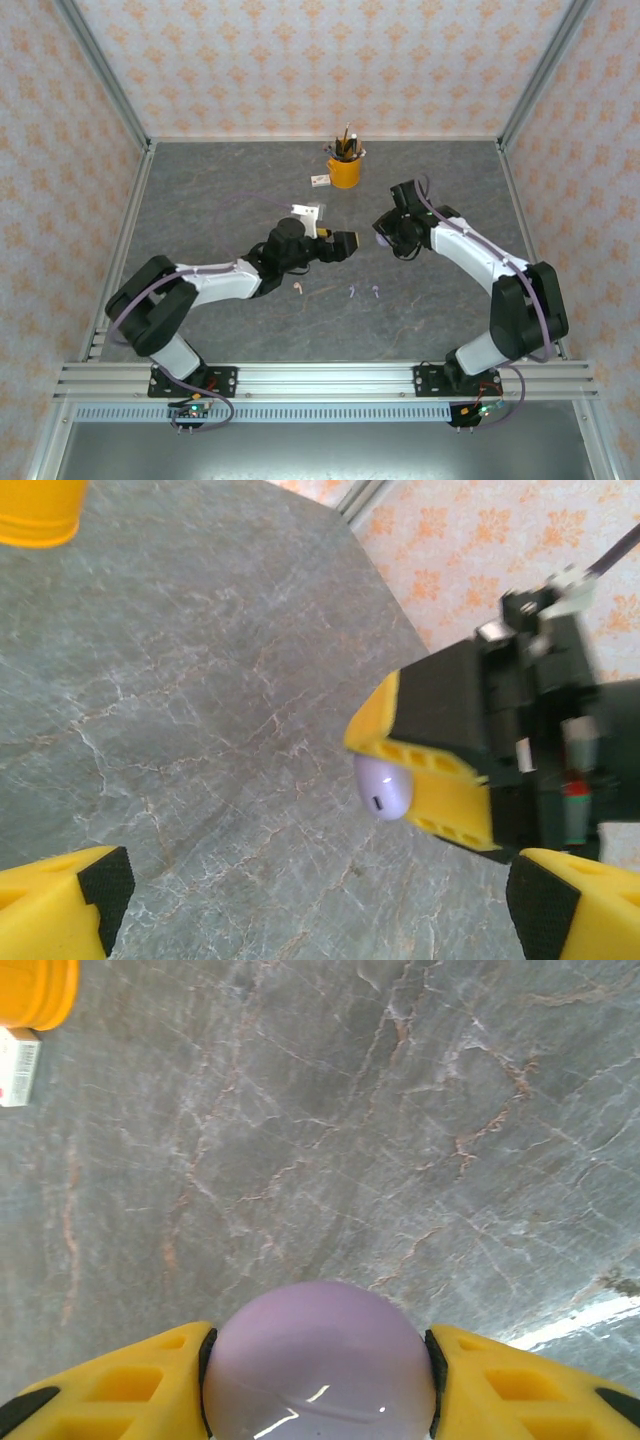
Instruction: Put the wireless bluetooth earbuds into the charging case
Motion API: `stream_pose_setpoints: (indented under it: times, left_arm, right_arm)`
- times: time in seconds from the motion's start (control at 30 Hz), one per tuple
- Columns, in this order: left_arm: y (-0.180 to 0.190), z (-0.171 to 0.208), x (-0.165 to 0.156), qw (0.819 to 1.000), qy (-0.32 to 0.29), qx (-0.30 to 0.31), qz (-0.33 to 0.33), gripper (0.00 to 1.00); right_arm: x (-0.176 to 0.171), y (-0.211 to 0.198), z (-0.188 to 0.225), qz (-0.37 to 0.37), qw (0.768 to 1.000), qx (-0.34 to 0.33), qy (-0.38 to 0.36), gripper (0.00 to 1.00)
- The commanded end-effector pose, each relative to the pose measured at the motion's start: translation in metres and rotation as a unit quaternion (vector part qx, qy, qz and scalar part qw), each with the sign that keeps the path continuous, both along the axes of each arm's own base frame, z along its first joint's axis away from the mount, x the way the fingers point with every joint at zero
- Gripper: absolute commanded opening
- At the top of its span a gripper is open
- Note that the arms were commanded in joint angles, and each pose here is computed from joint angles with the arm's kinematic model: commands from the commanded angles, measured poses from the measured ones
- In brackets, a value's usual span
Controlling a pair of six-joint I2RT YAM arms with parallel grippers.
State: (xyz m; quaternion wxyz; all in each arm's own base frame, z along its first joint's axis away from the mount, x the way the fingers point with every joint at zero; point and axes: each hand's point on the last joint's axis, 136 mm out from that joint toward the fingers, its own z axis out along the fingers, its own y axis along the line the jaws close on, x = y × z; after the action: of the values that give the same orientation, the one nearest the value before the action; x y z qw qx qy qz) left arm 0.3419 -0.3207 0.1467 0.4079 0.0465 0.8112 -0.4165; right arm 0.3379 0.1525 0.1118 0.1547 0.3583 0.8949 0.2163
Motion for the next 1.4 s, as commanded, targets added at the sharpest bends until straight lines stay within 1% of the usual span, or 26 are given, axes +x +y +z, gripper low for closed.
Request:
stream_pose_setpoints:
  times: [0.0,0.17,0.43,0.5,0.53,0.67,1.1,1.37]
  left_arm:
    - [-0.019,0.017,0.007,0.998,-0.016,-0.059,-0.019,0.97]
    - [-0.038,0.009,0.015,0.996,-0.010,-0.084,-0.036,0.92]
    - [-0.061,0.005,0.024,0.994,-0.010,-0.095,-0.051,0.84]
    - [-0.065,0.013,0.026,0.993,-0.016,-0.106,-0.053,0.82]
    - [-0.068,-0.001,0.027,0.993,-0.005,-0.101,-0.053,0.81]
    - [-0.075,-0.001,0.029,0.992,-0.006,-0.110,-0.057,0.76]
    - [-0.087,0.006,0.035,0.991,-0.013,-0.123,-0.058,0.71]
    - [-0.091,0.009,0.040,0.990,-0.015,-0.129,-0.053,0.63]
  right_arm:
    - [0.013,0.005,0.036,-0.010,0.998,0.035,-0.044,0.50]
    - [0.015,0.007,0.047,-0.010,0.997,0.050,-0.056,0.50]
    - [0.018,0.009,0.054,-0.004,0.997,0.058,-0.060,0.51]
    - [0.018,0.010,0.055,-0.003,0.996,0.059,-0.060,0.51]
    - [0.018,0.009,0.054,-0.002,0.997,0.058,-0.060,0.51]
    - [0.018,0.009,0.053,-0.001,0.997,0.058,-0.058,0.51]
    - [0.018,0.010,0.052,0.003,0.997,0.060,-0.055,0.51]
    - [0.017,0.010,0.052,0.004,0.997,0.063,-0.055,0.51]
